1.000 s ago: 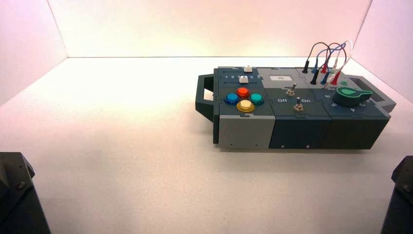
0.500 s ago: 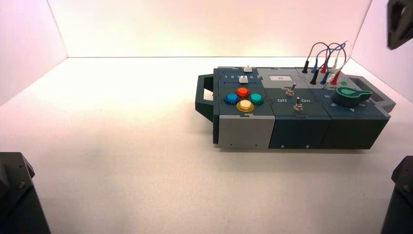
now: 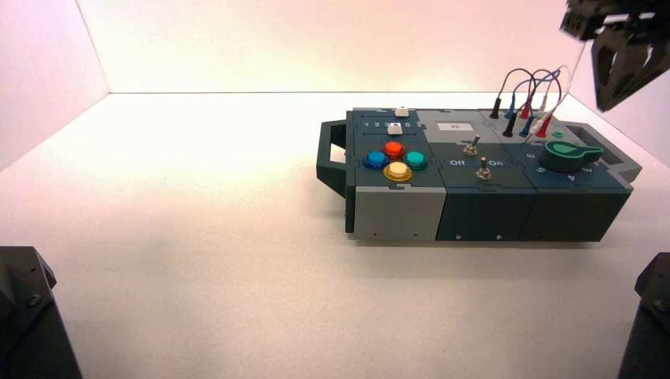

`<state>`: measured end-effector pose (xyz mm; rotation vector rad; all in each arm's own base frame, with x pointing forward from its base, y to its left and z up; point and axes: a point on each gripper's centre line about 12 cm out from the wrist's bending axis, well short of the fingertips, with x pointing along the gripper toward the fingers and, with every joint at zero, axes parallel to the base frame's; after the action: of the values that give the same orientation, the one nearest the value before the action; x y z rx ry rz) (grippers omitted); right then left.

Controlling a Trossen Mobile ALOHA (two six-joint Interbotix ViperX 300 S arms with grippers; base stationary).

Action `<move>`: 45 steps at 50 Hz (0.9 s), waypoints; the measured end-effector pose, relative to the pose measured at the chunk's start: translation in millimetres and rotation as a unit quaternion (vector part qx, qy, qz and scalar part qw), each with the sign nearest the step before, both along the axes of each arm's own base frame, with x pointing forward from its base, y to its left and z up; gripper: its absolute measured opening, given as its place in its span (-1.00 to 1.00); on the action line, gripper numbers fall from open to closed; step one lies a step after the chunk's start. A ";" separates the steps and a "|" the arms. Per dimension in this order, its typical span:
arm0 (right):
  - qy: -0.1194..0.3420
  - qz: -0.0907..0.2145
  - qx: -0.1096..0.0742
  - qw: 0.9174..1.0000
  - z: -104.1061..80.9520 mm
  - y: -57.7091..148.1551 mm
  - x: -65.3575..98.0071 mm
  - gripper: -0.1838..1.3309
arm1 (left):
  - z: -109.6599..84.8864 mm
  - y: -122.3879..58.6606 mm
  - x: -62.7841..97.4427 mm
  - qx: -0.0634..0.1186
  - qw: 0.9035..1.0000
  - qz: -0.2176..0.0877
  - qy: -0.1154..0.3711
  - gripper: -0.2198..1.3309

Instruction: Turn the knob to position 3.

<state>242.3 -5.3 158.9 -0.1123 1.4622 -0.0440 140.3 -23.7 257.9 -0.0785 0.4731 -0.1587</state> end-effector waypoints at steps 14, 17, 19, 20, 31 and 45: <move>0.018 -0.006 0.000 1.000 -17.7 -3.8 8.0 -0.94 | -0.2 0.0 0.2 0.000 1.000 0.000 0.001 -0.92; 0.017 -0.010 0.000 1.000 -17.6 -6.2 9.0 -0.94 | -0.2 0.0 0.2 0.000 1.000 0.000 0.001 -0.93; 0.018 -0.011 -0.001 1.000 -18.0 -7.1 9.0 -0.94 | -0.2 0.2 0.2 -0.001 1.000 0.001 0.001 -0.93; 0.018 -0.014 -0.001 1.000 -18.0 -8.8 8.9 -0.94 | -0.2 0.2 0.2 0.000 1.000 0.001 0.001 -0.93; 0.022 -0.012 -0.006 1.000 -20.6 -10.9 9.7 -0.94 | 0.0 0.2 0.0 0.000 1.000 0.001 0.000 -0.93; 0.045 -0.012 -0.006 0.999 -32.8 -11.1 14.6 -0.94 | 0.0 0.2 0.0 0.000 1.000 0.001 0.000 -0.92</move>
<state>256.9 -16.4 126.1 -0.1076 1.5527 -0.0685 140.4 -23.5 257.9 -0.0789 0.4730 -0.1572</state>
